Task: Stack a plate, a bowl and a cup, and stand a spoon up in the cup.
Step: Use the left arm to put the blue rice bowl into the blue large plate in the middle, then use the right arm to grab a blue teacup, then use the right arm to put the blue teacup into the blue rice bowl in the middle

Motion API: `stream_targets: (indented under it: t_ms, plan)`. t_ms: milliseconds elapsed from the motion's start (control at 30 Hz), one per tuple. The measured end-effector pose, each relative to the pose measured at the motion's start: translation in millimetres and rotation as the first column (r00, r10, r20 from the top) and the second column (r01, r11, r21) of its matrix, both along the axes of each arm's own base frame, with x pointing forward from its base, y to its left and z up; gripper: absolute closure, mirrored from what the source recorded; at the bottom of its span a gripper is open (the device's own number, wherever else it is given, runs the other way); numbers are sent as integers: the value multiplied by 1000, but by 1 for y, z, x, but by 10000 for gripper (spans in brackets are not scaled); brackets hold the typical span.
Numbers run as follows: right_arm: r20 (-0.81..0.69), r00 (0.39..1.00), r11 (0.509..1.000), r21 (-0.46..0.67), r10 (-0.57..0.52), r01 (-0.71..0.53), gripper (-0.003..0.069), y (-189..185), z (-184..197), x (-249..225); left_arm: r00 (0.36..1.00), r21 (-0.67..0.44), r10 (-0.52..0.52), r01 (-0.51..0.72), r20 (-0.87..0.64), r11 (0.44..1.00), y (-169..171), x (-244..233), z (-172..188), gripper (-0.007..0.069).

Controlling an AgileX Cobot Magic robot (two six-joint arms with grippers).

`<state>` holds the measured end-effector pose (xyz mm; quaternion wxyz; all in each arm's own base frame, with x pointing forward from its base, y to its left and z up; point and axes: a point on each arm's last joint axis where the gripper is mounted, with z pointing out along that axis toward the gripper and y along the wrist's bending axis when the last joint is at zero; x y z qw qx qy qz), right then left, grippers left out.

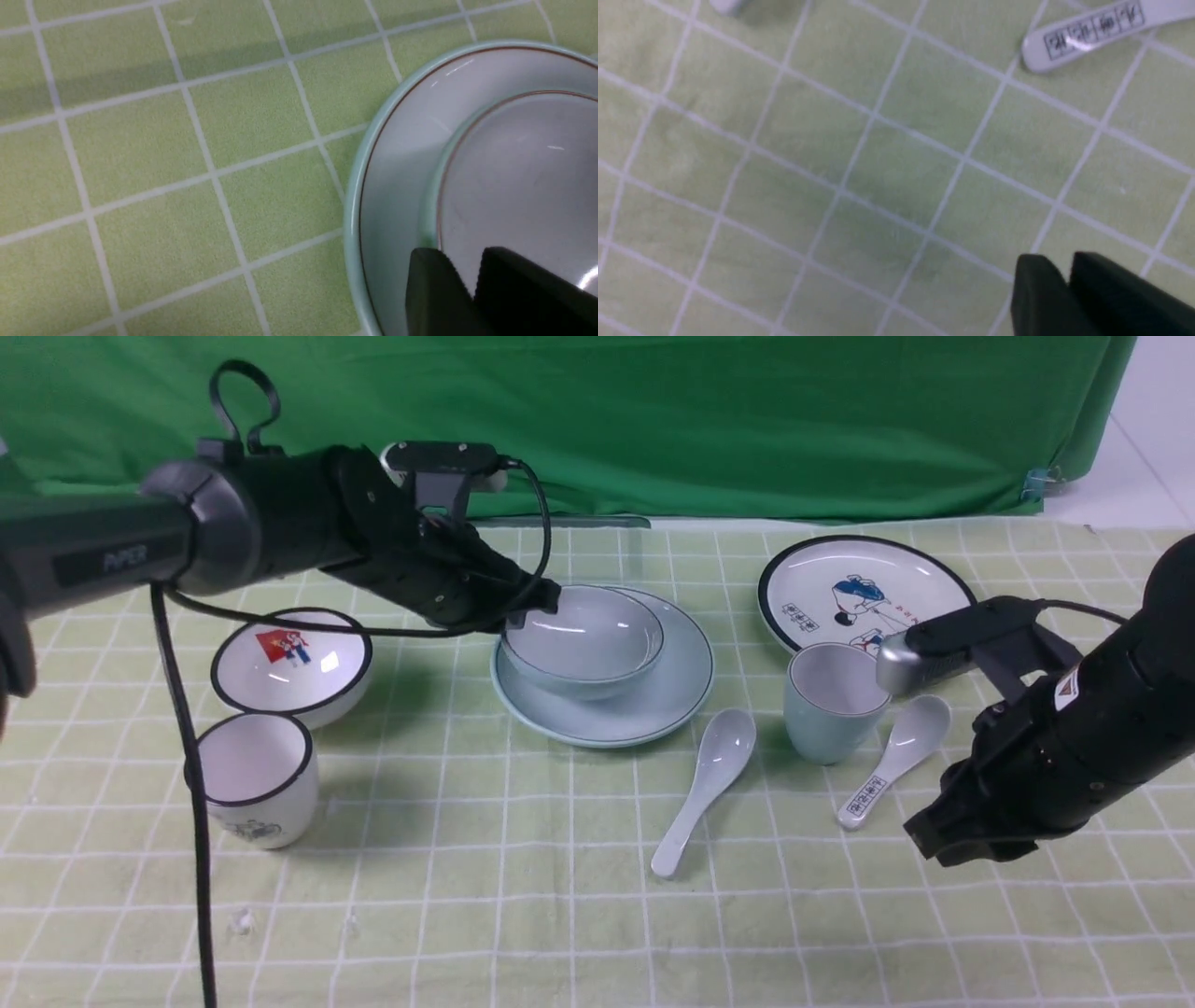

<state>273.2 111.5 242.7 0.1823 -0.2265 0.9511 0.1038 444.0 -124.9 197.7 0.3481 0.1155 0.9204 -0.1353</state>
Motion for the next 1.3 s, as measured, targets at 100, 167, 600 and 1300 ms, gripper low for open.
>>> stream_targets:
  t_ms: [100, 167, 600, 1300]
  plan:
    - [77, 997, 999, 26, -27, 25, 397, 1, 4, 7, 999, -4, -30, 30, -20, 1000, -2, -3, 11, 354]
    - [149, 988, 998, 50, -47, 40, 289, 4, 12, 17, 997, -9, -67, 67, -33, 998, -2, -10, 32, 285]
    - [220, 973, 998, 1, -65, 66, 182, 23, -2, 104, 879, -7, -97, 113, 467, 994, 41, -179, 259, 636]
    - [194, 978, 996, -61, 79, -68, 576, 56, 43, 141, 939, 147, 11, -65, 344, 987, 95, -321, 90, 662]
